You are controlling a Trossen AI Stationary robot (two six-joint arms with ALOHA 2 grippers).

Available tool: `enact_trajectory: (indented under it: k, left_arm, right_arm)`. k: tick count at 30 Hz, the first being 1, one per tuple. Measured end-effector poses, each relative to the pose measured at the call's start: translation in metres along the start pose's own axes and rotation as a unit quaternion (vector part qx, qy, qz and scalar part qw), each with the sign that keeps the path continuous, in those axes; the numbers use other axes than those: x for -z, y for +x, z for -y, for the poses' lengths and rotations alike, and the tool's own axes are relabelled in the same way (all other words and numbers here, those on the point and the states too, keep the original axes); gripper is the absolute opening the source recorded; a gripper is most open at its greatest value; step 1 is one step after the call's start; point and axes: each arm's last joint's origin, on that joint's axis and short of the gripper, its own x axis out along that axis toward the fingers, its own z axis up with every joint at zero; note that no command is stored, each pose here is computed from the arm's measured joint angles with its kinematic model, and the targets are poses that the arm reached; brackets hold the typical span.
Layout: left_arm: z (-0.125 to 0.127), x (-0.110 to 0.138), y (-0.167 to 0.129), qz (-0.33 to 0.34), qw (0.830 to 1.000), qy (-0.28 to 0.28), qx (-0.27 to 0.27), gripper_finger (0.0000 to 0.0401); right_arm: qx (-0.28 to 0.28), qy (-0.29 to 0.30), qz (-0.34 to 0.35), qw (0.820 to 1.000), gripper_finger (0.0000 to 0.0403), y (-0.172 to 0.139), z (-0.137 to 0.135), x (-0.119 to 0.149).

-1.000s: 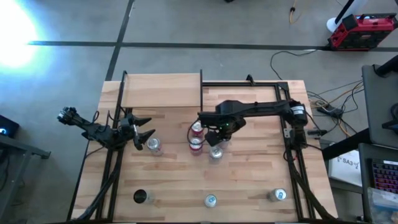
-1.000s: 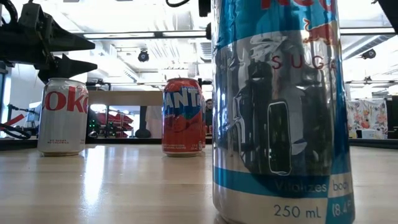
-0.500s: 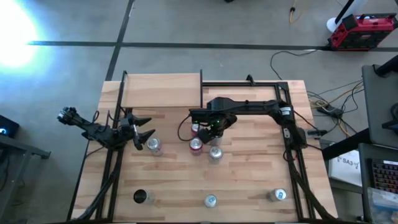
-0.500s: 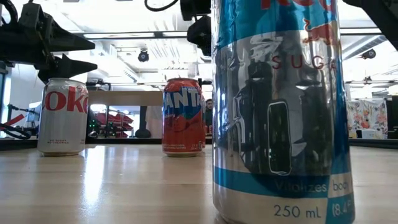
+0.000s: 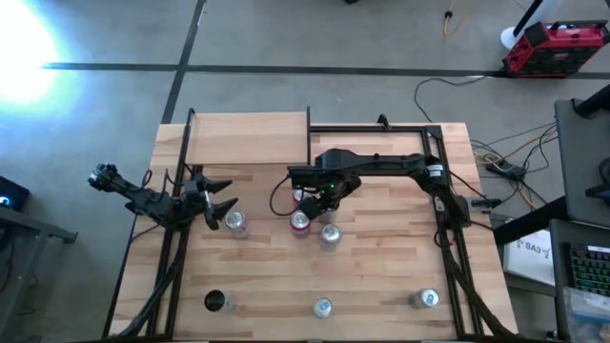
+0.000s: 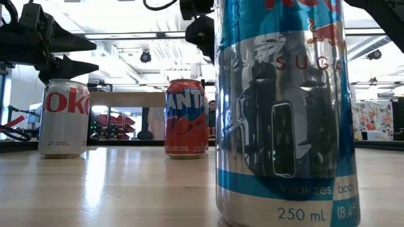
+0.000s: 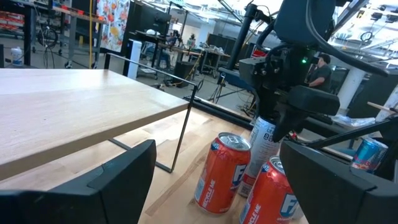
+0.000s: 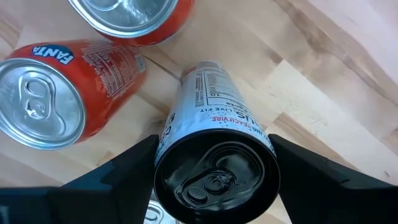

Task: Place canned beverage on shelf
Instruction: Move the top white pink soda can beside the orange soda can

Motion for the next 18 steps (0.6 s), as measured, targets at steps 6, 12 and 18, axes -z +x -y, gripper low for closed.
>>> enact_trajectory:
  k: [6,12,18]
  left_arm:
    - [0.0000,0.0000,0.0000,0.000,1.000,0.000,0.000,0.0327]
    - [0.0000,0.0000,0.0000,0.000,1.000,0.000,0.000,0.0327]
    - [0.0000,0.0000,0.0000,0.000,1.000,0.000,0.000,0.0327]
  right_arm:
    - [0.000,0.003,-0.001,1.000,0.0272,0.0000,-0.0002,0.0005]
    - [-0.001,0.017,-0.003,1.000,0.0305,0.0003,-0.0005,0.0006]
    - [0.003,0.018,-0.006,1.000,0.0359,-0.0005,0.0006,0.0015]
